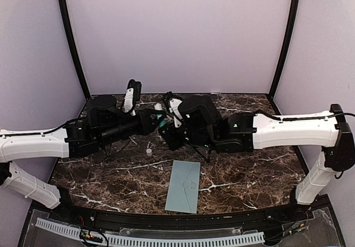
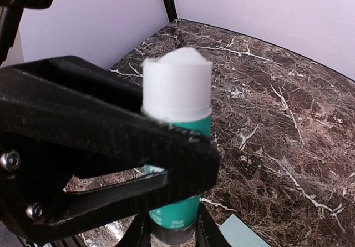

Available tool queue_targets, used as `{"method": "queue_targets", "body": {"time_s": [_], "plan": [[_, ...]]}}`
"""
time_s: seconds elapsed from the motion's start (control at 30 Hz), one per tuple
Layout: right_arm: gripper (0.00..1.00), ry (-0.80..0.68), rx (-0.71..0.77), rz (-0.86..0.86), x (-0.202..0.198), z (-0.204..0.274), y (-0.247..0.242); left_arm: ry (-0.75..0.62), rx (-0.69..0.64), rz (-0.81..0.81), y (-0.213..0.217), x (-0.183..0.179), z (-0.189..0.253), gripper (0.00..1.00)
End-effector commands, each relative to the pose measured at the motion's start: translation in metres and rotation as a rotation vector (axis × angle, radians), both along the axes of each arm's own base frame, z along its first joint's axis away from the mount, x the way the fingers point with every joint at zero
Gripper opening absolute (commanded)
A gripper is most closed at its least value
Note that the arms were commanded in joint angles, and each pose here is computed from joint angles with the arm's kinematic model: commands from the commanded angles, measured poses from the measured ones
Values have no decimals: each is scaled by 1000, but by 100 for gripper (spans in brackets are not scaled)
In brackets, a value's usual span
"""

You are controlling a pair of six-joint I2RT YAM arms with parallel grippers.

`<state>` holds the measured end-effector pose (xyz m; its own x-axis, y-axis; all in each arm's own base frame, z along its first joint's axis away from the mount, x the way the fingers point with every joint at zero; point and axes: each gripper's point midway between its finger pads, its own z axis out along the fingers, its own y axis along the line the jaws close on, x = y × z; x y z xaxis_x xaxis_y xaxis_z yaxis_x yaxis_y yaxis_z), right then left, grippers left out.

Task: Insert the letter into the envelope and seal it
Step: Screw the solid glue.

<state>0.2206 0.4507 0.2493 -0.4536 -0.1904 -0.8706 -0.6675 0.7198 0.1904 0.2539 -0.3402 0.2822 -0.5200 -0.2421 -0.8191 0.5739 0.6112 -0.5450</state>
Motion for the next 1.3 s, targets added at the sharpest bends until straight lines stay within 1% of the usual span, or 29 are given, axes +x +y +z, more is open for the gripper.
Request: {"method": "queue_targets", "body": {"time_s": [0.0,0.17,0.23,0.33,0.43,0.47,0.5,0.63,0.67,0.73,0.8,0.93,1.13,1.2,1.27], "plan": [[32,-97,198,-31,5,58,-13,32,-75,-149,-19,-34,11,0],[56,-115,277,39,-15,74,-36,0,-128,-175,-14,-40,37,0],[64,-115,327,52,-17,78,-49,-12,-155,-188,-11,-42,47,0],[71,-91,409,134,-23,79,-59,-35,-186,-206,-5,-44,61,0],[77,-75,489,285,-39,88,-60,-81,-213,-258,-4,-51,73,0],[77,-72,516,337,-45,92,-60,-95,-220,-298,-4,-58,77,0],[78,-66,544,394,-53,96,-60,-111,-233,-320,-5,-61,80,0],[80,-43,675,593,-81,113,-65,-193,-288,-506,-11,-92,101,0],[80,-35,690,626,-85,114,-65,-204,-298,-567,-12,-102,103,0],[78,-24,704,692,-94,118,-61,-238,-329,-635,-13,-114,111,0],[75,-2,711,743,-101,118,-57,-259,-340,-674,-13,-121,116,0],[71,10,701,786,-110,119,-46,-278,-345,-719,-15,-127,119,0],[70,-1,709,871,-130,126,-33,-294,-369,-756,-14,-134,124,0],[68,6,712,892,-134,126,-29,-297,-376,-762,-13,-136,124,0],[63,10,715,908,-137,127,-27,-296,-378,-762,-13,-136,124,0]]}}
